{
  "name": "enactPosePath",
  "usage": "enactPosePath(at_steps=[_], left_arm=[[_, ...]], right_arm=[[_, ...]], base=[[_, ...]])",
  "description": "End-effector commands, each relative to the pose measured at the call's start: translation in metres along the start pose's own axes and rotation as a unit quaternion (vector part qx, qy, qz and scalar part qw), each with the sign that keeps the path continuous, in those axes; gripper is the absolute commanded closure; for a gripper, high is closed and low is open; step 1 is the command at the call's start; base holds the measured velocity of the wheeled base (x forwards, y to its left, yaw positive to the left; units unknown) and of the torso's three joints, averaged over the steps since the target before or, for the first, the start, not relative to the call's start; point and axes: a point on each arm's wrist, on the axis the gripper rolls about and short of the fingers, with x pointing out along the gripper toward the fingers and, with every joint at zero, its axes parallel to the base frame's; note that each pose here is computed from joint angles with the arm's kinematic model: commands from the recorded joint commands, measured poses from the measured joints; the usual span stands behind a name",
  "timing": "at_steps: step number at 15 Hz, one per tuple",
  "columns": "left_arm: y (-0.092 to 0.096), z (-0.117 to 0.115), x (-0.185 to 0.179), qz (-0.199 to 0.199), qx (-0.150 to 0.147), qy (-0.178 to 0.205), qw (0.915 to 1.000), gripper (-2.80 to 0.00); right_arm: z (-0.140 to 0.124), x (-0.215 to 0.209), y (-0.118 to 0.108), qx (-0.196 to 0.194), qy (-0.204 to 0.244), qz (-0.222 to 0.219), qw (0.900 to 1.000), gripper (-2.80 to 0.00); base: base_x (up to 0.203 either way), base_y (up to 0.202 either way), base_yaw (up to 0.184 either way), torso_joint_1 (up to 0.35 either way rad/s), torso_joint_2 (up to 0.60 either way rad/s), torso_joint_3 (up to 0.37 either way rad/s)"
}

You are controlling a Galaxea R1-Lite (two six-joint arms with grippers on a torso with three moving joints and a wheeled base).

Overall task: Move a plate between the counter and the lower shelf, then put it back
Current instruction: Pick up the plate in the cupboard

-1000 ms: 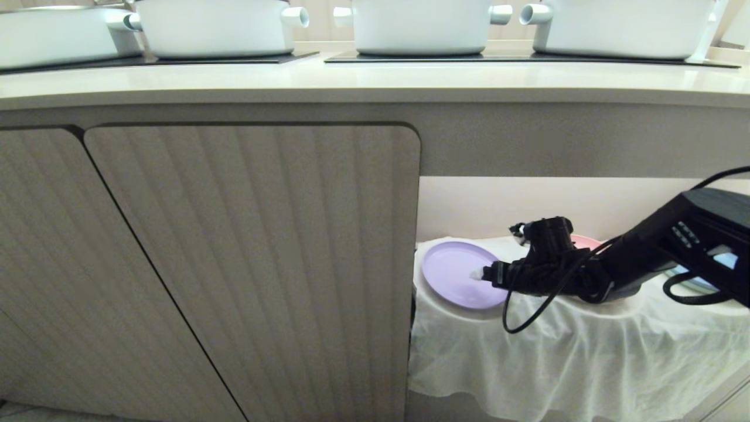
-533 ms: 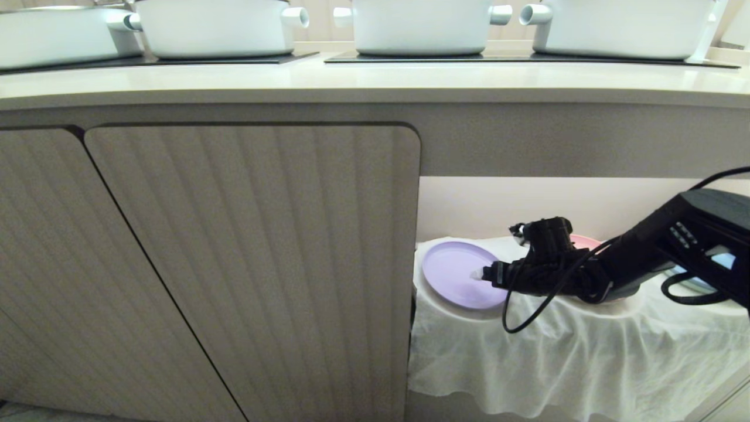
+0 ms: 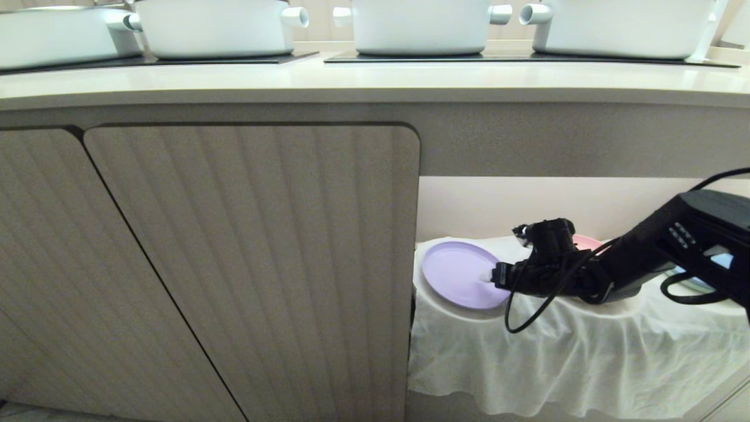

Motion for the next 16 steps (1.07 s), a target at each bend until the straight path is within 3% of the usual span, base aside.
enactPosePath(at_steps=[1,16], left_arm=[[0.0,0.0,0.0001,0.0,0.0,0.0,1.0,0.0],[0.0,0.0,0.0001,0.001,0.0,0.0,1.0,0.0]], right_arm=[[0.0007,0.0023,0.0005,0.003,-0.002,0.003,1.0,0.0],[0.0025,0.0013,0.0013,0.002,-0.004,0.005,1.0,0.0]], base=[[0.0,0.0,0.0,0.0,0.0,0.0],[0.0,0.0,0.0,0.0,0.0,0.0]])
